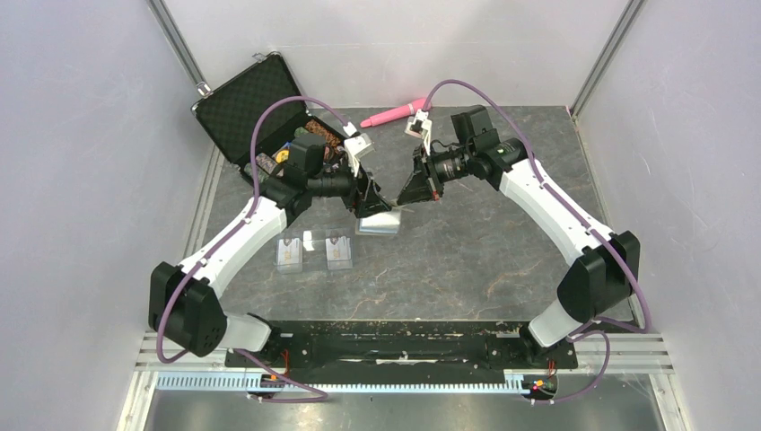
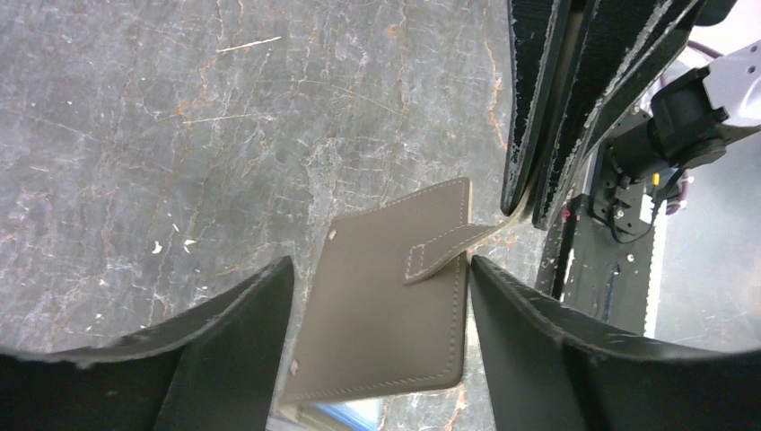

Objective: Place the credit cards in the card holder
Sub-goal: Open the card holder.

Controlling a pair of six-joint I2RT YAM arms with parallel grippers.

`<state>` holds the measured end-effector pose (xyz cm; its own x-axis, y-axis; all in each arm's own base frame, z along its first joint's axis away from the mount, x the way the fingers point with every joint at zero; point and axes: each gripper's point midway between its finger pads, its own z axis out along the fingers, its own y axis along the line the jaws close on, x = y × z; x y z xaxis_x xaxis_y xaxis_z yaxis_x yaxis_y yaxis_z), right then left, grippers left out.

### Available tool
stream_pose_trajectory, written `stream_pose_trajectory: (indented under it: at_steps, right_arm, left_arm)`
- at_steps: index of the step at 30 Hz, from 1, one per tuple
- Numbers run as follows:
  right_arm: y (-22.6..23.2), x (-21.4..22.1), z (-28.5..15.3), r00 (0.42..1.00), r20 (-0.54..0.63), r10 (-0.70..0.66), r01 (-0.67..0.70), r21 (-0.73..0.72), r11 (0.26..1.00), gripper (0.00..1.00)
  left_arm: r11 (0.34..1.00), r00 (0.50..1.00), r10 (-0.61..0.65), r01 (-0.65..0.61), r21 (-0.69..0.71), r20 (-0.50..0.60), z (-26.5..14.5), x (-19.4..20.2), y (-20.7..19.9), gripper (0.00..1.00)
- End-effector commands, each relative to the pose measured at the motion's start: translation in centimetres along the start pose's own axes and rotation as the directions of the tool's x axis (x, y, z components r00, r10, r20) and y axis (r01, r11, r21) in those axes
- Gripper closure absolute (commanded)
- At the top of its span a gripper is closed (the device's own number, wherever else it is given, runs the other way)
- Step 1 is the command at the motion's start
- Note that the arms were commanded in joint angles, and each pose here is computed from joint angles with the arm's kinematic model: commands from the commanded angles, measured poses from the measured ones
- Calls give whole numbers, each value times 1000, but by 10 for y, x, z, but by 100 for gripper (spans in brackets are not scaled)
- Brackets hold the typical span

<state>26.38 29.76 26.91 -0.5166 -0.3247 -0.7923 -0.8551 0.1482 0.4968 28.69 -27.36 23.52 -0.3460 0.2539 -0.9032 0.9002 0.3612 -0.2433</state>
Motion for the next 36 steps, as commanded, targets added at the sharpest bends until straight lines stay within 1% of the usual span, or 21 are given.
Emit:
stream_pose_trajectory:
  at_steps: [1,2,5,7,9,10,12,13,15,16,18,21,24,26,28,30,36]
  right_arm:
    - [7,-16,0,998,48,-32,33,-32,999,100]
    - [6,-17,-1,998,51,-28,29,-29,999,100]
    - [0,-18,-5,997,71,-7,8,-18,1000,100]
    - [-3,-19,-8,996,87,-2,3,-11,1000,100]
    - [-4,-22,-10,994,104,-15,16,-10,1000,100]
    - [-3,-22,-11,994,109,8,-6,-14,1000,100]
    - [-3,-22,-10,993,114,13,-11,-19,1000,100]
    - [-3,-21,-10,994,112,17,-15,-21,1000,100]
    - [-6,-19,-9,993,112,26,-25,-13,1000,100]
    - [-7,-18,-9,993,111,31,-30,-9,999,100]
    - [-9,-15,-9,993,108,38,-38,-6,999,100]
    - [-9,-14,-10,993,108,42,-41,-7,999,100]
    - [-7,-15,-10,993,110,38,-36,-23,999,100]
    - [-5,-16,-9,993,112,41,-37,-38,999,100]
    - [-4,-16,-9,993,113,43,-38,-46,998,100]
    - [-2,-17,-9,992,117,43,-37,-55,998,100]
    - [-1,-16,-9,992,118,51,-43,-70,997,100]
  left_arm:
    - [998,998,-55,55,36,8,6,-1,-4,32]
    - [997,998,-69,70,37,-7,7,2,-3,35]
    - [994,993,-105,107,37,-46,9,9,-2,37]
    - [992,992,-114,117,42,-62,9,13,-2,44]
    - [991,990,-120,124,51,-67,10,14,-4,53]
    - [990,990,-124,128,59,-65,10,13,-5,58]
    - [988,989,-136,140,64,-63,11,10,-5,58]
    - [987,988,-141,145,63,-62,11,9,-5,55]
    - [989,989,-137,140,50,-57,10,6,-3,39]
    - [991,990,-127,129,41,-55,9,4,-2,33]
    - [996,995,-86,88,31,-56,6,3,-2,25]
    - [999,998,2,0,33,-63,0,6,-3,18]
    - [998,997,44,-41,43,-66,-2,9,-4,16]
    - [997,997,39,-35,69,-62,-1,8,-8,18]
    - [997,998,17,-12,74,-65,2,8,-7,23]
    - [997,997,-12,17,70,-70,6,9,-4,30]
    - [994,996,-73,77,77,-48,15,2,-1,46]
